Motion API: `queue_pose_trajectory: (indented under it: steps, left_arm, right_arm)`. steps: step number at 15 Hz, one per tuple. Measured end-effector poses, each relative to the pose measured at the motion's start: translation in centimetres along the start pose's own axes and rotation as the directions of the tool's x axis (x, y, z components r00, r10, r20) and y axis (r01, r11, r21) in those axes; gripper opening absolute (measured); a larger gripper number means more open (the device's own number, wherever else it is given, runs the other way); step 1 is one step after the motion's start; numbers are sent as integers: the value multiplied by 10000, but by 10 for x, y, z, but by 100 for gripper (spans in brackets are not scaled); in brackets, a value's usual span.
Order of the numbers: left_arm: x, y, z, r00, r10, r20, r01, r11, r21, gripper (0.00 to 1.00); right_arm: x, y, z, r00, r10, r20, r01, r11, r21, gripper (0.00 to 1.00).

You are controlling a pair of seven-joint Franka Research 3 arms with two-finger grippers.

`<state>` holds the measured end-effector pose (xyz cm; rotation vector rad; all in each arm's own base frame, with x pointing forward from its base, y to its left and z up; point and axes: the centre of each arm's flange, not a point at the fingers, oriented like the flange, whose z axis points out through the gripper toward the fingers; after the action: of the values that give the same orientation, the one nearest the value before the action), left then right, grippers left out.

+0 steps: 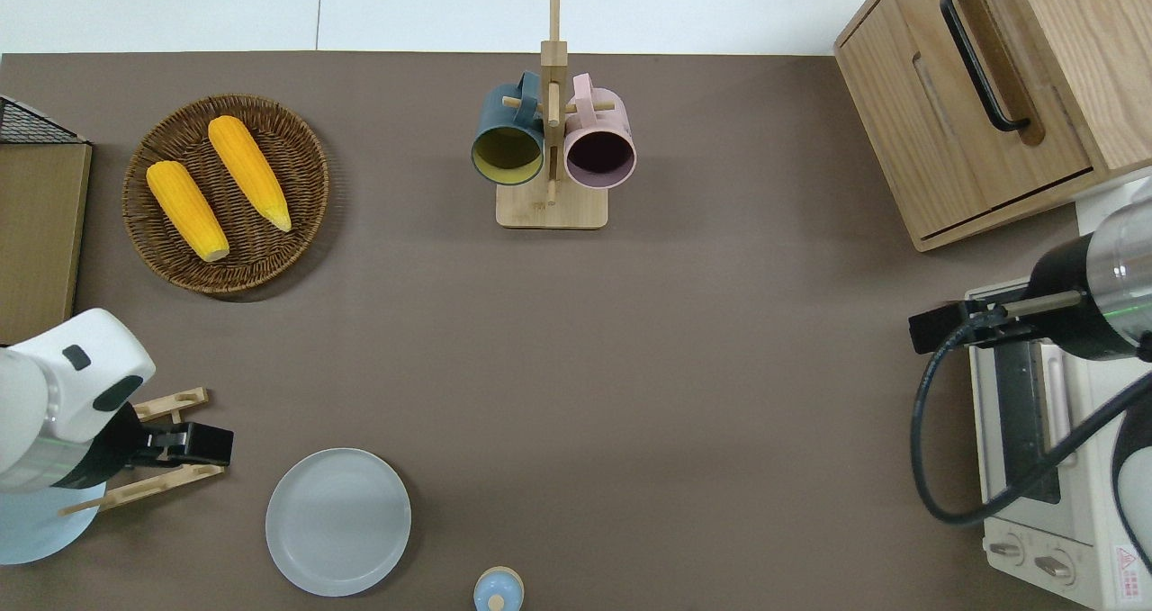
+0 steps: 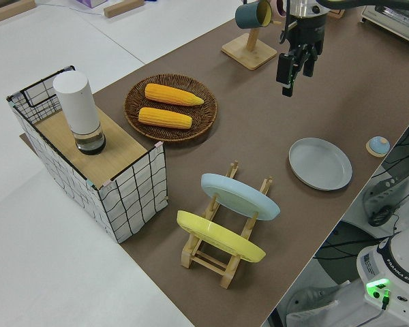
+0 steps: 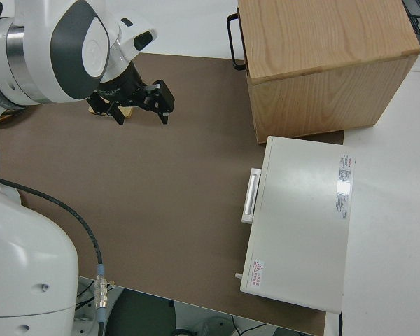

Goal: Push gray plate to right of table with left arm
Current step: 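Move the left gripper down toward the gray plate's near edge, then lower the left gripper beside the gray plate's rim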

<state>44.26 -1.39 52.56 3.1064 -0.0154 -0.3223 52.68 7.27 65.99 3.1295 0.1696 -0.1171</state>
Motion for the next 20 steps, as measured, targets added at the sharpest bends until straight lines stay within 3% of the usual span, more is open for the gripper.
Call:
queue_pose_trajectory:
  steps: [9,15,18,20]
  left_arm:
    - [-77,-3,81,9949,-3,-1007,2,10000,-18,100]
    - [-77,2,137,9795,135,-2011,-110,9998,140,100]
    - [-75,3,148,9713,487,-2329,-381,9980,499,100]
    - [-68,2,158,9622,1012,-2529,-841,9935,773,100]
  right_arm:
    - [0,0,0,10000,0,0,0,10000,0,99]
    - [0,0,0,10000,0,0,0,10000,0,99]
    - [0,0,0,10000,0,0,0,10000,0,99]
    - [0,0,0,10000,0,0,0,10000,0,99]
